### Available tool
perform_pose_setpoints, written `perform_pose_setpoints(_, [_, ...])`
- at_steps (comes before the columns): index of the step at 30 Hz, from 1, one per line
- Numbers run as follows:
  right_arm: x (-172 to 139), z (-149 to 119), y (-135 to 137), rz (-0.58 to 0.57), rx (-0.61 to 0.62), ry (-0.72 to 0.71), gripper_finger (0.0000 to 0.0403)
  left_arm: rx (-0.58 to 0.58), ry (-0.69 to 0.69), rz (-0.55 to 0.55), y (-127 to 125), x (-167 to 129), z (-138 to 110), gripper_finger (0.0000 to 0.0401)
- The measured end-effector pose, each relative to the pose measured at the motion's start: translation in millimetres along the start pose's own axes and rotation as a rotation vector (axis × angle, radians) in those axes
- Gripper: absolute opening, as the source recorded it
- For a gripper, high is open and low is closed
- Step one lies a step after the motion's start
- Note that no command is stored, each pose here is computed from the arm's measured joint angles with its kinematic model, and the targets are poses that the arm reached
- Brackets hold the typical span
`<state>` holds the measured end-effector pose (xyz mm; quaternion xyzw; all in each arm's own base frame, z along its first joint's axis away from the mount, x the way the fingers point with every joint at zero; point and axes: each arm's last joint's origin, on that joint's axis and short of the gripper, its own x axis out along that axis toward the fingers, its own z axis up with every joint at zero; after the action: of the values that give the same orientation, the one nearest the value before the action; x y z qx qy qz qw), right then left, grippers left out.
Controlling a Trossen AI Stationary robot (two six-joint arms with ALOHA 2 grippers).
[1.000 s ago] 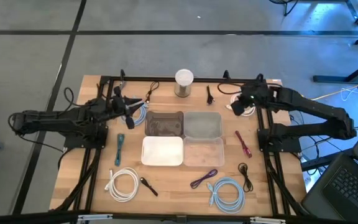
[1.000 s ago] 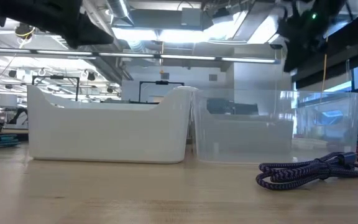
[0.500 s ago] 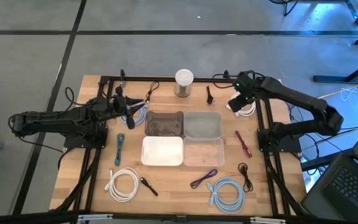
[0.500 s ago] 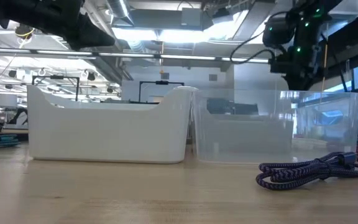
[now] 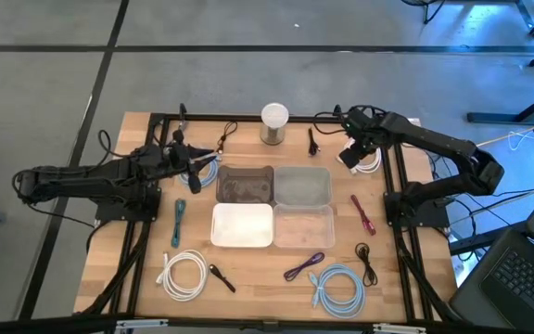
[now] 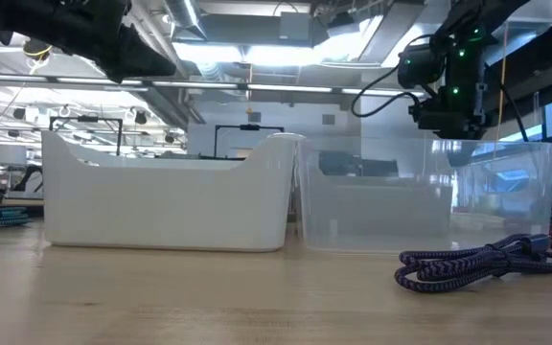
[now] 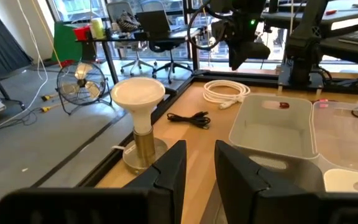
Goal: Pick & Place USB Port
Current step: Put the top white usb cable into the gray bin
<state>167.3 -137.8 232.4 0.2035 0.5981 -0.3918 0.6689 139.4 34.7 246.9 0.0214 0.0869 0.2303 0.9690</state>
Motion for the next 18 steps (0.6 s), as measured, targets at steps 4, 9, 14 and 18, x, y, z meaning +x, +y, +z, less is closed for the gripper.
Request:
perform_pose_setpoints(4, [0.1,-0.1,0.7,0.021,-0.002,0.004,0.0123,0.002,0.01,0.0,0.0,0.0,-1.1,0.0077])
perform_pose_setpoints(9, [14.8,-7.3,2.9,0.03,-0.003,0.022,0.0158,-0.011,0.011,0.0,0.0,0.0,-1.2,0.0077])
perform_pose_setpoints(14, [46.9,-22.9,9.8,0.104,0.0,0.029,0.0165,-0.011,0.011,0.0,-0.1,0.0,-1.2,0.0077])
perform_pose_setpoints(18, [62.6,-26.6,12.7,0.116,0.016,-0.031,0.0165,-0.019,0.011,-0.002,-0.1,0.0,-1.1,0.0077])
